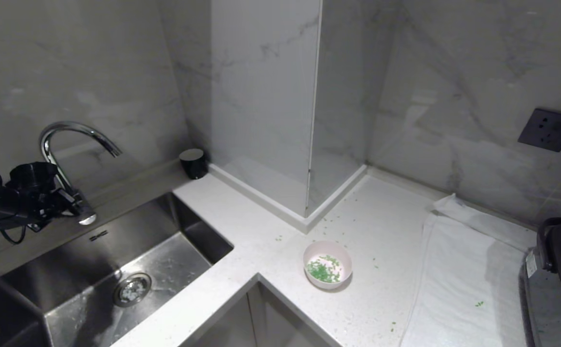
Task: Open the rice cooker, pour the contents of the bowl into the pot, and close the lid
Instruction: Turn on the tap
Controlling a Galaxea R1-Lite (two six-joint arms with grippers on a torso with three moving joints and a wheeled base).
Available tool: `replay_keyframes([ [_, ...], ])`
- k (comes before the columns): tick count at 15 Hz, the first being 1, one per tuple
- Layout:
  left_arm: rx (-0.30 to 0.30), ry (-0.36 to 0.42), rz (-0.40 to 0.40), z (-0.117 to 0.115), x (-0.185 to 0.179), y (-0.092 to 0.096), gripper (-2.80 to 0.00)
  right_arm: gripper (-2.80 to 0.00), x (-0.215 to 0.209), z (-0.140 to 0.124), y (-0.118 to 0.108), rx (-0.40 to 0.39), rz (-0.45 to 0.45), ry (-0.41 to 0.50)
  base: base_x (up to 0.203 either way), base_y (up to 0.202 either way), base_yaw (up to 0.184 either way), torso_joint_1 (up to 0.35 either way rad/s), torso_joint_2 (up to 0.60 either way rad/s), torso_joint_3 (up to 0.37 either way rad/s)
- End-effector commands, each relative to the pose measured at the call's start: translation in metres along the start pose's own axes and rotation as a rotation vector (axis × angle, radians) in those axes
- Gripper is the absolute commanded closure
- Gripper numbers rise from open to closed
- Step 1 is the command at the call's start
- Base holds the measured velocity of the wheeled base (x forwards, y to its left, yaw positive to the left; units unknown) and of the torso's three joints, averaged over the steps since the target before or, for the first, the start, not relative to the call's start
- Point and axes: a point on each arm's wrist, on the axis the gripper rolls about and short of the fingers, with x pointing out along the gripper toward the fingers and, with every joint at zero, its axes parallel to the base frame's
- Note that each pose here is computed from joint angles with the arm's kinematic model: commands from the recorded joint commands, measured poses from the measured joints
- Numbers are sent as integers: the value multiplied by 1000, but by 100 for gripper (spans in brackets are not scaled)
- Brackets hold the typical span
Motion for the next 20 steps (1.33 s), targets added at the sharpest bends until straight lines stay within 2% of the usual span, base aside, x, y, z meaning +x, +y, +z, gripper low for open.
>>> replay_keyframes([
  [1, -2, -2, 3, 1, -1, 0, 0, 0, 0, 0, 0, 0, 0, 0, 0, 0, 0, 0, 0, 0],
  [5, 20, 49, 29, -5, -2, 3, 0, 0, 0, 0, 0, 0, 0, 0, 0, 0, 0, 0, 0, 0],
  [8, 27, 48, 23, -5, -4, 0, 0, 0, 0, 0, 0, 0, 0, 0, 0, 0, 0, 0, 0, 0],
  [11, 71, 53, 24, -6, -3, 0, 0, 0, 0, 0, 0, 0, 0, 0, 0, 0, 0, 0, 0, 0],
  [16, 71, 53, 23, -6, -2, 0, 0, 0, 0, 0, 0, 0, 0, 0, 0, 0, 0, 0, 0, 0],
  [17, 73, 54, 23, -7, -2, -1, -280, 0, 0, 0, 0, 0, 0, 0, 0, 0, 0, 0, 0, 0],
  [20, 72, 52, 20, -7, -3, -2, -280, 0, 0, 0, 0, -1, 0, 0, 0, 0, 0, 0, 0, 0],
])
